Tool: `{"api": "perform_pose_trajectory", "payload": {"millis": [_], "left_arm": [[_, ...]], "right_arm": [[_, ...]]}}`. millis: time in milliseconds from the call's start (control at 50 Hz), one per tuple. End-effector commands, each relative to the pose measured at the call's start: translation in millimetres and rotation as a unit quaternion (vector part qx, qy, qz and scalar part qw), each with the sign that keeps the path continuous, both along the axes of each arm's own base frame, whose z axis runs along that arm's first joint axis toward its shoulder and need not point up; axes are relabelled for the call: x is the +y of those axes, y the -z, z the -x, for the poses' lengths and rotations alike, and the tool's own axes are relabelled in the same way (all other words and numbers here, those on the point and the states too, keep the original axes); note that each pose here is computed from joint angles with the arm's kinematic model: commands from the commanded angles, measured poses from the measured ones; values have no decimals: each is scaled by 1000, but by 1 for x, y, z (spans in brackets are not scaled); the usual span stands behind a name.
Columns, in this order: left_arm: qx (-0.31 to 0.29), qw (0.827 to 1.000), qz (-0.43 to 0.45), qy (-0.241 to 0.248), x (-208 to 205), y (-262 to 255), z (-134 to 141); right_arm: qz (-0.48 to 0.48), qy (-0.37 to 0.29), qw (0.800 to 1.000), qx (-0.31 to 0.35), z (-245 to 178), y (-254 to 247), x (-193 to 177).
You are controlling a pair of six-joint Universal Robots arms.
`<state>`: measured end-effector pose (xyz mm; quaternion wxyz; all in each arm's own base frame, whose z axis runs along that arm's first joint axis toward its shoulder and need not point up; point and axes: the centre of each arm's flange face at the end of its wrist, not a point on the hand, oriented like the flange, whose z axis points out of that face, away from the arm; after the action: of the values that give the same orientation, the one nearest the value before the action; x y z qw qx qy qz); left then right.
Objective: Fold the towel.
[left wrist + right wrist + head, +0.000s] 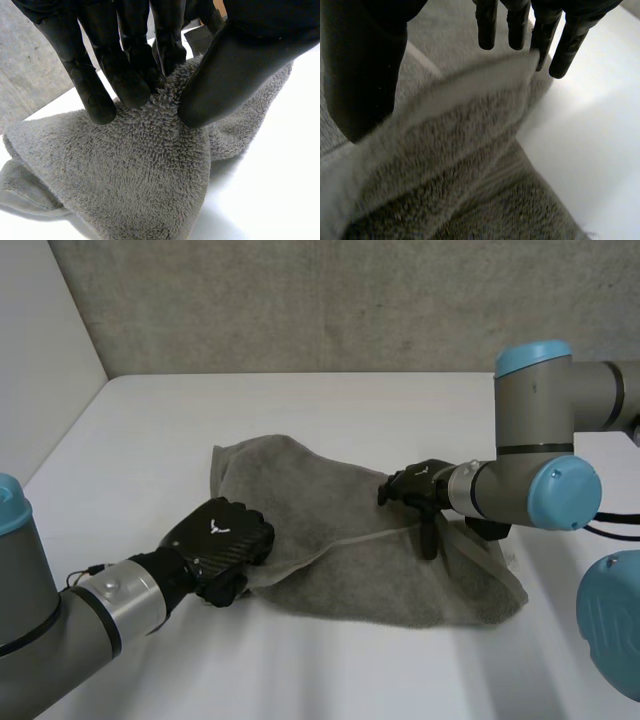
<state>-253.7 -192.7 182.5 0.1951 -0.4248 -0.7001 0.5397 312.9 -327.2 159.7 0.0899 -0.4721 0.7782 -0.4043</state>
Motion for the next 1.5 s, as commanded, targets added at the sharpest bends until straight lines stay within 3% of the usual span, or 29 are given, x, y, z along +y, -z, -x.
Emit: {"api": "perform_pose_trajectory", "payload": {"millis": [20,460,720,880,1020,1500], "left_arm": [[2,1000,5,-1,0,-3,0],[5,1000,12,-3,-1,-7,-1],[4,1000,14,-4,-2,-5,-1],[1,999,23,-24,-16,5,-3],[-32,995,13,-92,-35,25,-10],[4,993,-40,-109,-19,28,-8]], "right_arm": [[11,28,999,16,9,0,-6],[7,48,998,42,25,7,-1],[51,60,997,7,32,-34,1],[90,77,993,-12,50,-49,6],[69,80,994,-23,70,-44,15],[121,134,978,-104,93,-67,14]]}}
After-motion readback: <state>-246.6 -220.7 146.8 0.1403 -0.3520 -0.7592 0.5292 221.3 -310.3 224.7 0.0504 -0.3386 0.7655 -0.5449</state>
